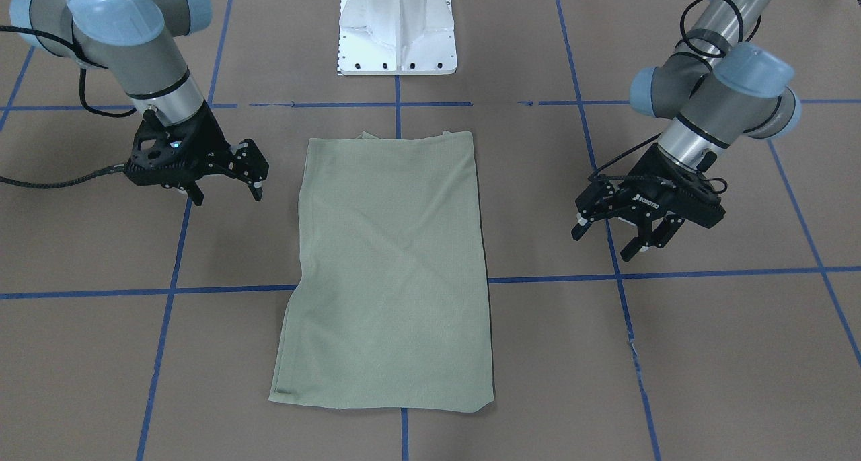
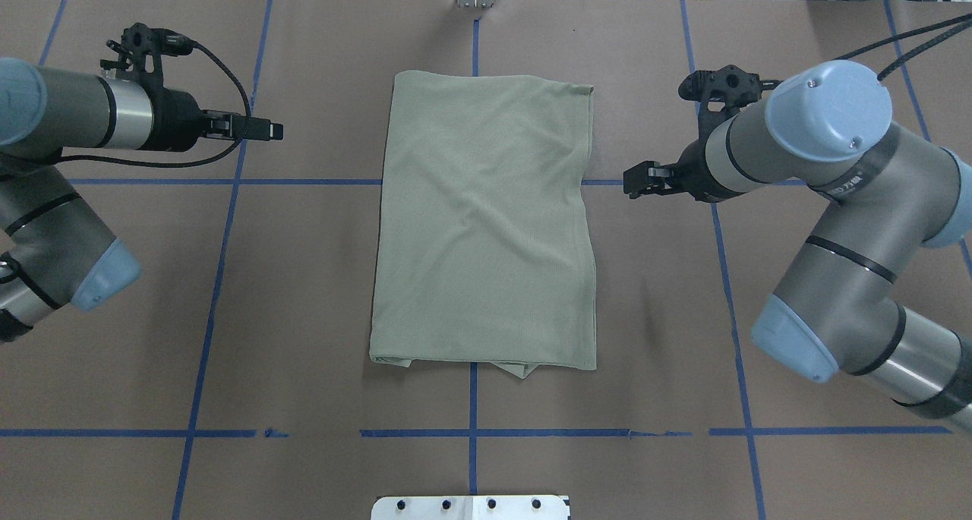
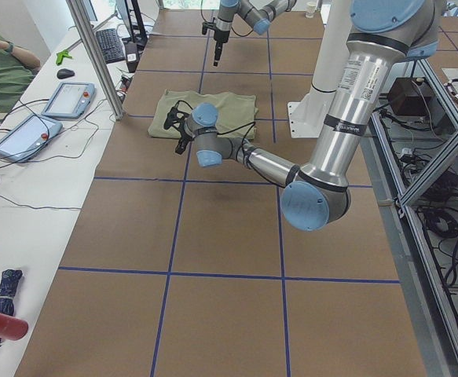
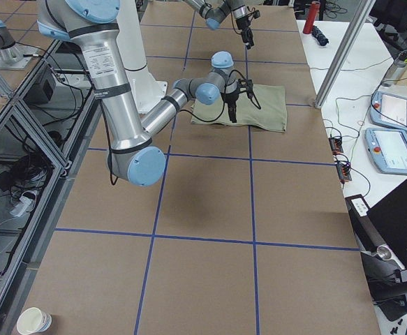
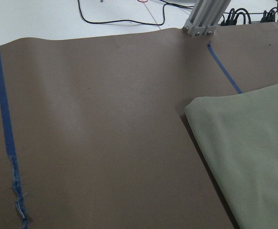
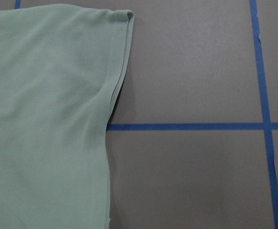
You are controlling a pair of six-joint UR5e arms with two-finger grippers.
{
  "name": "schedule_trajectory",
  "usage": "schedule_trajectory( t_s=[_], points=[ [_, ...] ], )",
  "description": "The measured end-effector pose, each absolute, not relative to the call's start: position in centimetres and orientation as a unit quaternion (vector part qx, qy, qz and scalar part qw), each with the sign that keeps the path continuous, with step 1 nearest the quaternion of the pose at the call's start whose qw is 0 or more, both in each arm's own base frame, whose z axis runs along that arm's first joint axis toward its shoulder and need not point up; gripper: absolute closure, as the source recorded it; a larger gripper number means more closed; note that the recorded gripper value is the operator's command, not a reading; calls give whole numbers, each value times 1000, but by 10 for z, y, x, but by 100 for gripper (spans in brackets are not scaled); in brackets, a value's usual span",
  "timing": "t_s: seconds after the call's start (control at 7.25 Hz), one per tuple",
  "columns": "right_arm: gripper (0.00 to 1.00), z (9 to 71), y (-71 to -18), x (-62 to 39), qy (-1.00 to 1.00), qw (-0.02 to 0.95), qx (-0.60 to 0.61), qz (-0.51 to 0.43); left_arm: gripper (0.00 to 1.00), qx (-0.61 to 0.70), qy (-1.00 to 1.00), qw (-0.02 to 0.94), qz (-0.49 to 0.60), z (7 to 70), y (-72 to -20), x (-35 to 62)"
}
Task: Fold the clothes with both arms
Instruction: 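Move both grippers down beside the shirt's end nearest the robot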
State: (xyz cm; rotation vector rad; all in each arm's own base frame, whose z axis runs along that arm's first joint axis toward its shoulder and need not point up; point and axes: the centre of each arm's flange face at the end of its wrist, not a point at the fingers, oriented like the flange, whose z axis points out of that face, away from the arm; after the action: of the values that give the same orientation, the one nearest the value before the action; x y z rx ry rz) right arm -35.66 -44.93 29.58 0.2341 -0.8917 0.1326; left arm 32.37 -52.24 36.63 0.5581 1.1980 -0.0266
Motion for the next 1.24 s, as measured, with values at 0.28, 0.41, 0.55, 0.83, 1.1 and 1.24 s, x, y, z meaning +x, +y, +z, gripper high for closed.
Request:
schedule_trajectory(
  t_s=[0.28, 0.41, 0.55, 0.83, 1.1, 1.24],
  points=[
    [0, 297, -405, -348, -481, 864, 99, 109, 0, 203, 596, 775, -44, 334, -452, 324],
    [0, 308, -386, -346, -506, 847, 98, 130, 0, 182, 610, 769, -61, 325, -420, 324],
    [0, 313, -371, -344, -523, 833, 95, 151, 0, 166, 619, 764, -81, 318, -394, 331],
    [0, 312, -350, -353, -535, 818, 89, 189, 0, 141, 624, 758, -124, 305, -366, 355],
    [1, 309, -337, -365, -538, 811, 87, 214, 1, 120, 616, 761, -164, 288, -354, 385],
    [1, 309, -334, -369, -538, 808, 84, 226, 8, 104, 617, 757, -191, 285, -343, 400]
  ],
)
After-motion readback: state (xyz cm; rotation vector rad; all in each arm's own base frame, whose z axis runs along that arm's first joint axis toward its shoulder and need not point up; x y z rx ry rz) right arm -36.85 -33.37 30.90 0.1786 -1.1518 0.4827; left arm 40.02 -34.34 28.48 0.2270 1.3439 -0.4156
